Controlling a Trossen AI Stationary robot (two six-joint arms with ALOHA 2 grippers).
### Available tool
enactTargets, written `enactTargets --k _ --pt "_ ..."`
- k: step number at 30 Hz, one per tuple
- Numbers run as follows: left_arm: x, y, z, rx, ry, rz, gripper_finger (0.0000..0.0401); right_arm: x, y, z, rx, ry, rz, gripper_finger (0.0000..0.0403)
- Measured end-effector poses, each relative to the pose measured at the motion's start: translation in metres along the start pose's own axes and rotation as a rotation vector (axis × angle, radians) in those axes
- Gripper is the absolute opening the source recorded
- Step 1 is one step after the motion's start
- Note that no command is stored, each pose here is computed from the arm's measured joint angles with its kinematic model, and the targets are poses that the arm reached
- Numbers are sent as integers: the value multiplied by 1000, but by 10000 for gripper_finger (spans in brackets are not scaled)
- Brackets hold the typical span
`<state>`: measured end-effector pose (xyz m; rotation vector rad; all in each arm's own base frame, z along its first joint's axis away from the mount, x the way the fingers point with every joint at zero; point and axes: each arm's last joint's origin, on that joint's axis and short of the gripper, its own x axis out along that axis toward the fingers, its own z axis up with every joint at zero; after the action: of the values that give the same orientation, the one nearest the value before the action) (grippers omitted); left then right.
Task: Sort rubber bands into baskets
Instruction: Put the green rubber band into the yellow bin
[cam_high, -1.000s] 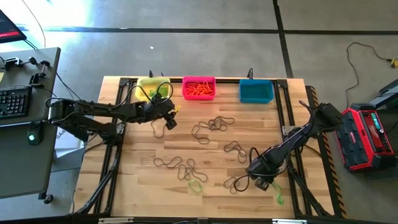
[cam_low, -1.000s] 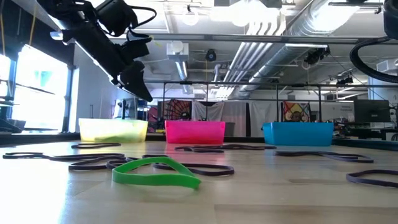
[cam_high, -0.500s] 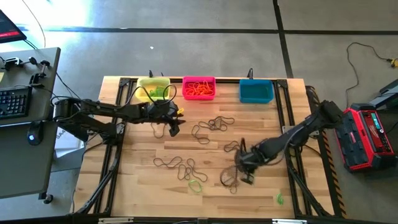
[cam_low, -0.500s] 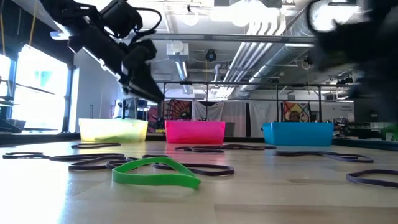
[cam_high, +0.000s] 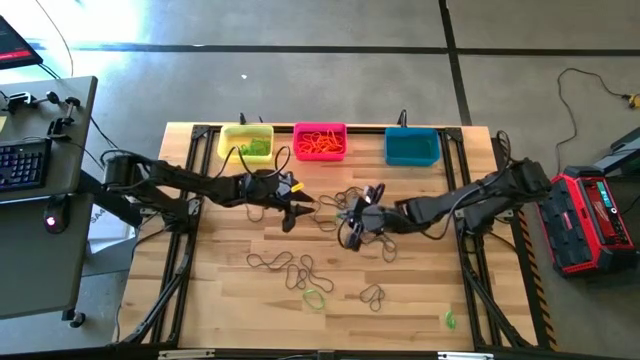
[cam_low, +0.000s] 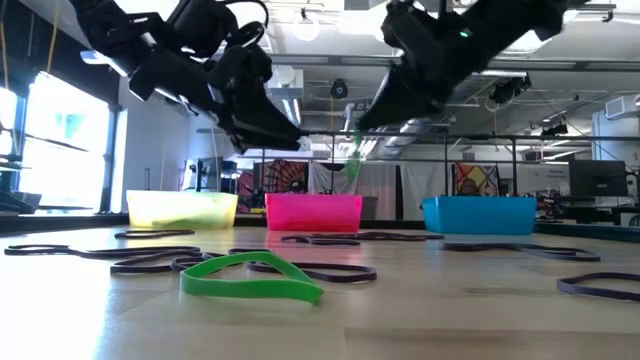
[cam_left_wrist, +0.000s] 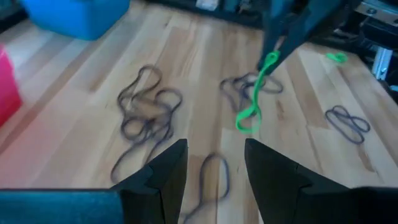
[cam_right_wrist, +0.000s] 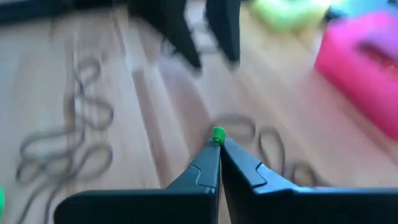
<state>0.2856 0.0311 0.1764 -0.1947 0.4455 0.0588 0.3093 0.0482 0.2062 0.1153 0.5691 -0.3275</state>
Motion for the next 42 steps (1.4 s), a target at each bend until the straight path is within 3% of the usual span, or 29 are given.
enactTargets --k 8,18,23,29,31,34,38,42 --pt "12 -17 4 91 -149 -63 171 3 -4 17 -18 -132 44 0" --pt "32 -29 21 186 -173 -86 184 1 -2 26 -35 -215 75 0" --pt "33 -27 21 206 -121 -78 136 1 -1 28 -30 -227 78 0" --pt "33 -27 18 204 -93 -73 28 1 -1 27 -37 -220 76 3" --pt "31 -25 19 197 -86 -67 8 1 -2 26 -60 -216 62 15" --pt "24 -21 23 164 -65 -42 8 1 -4 25 -64 -207 4 49" --pt "9 -13 30 136 -34 64 1 2 -6 24 -57 -211 -70 110" --pt "-13 4 38 35 4 188 2 1 -7 24 -50 -219 -119 149"
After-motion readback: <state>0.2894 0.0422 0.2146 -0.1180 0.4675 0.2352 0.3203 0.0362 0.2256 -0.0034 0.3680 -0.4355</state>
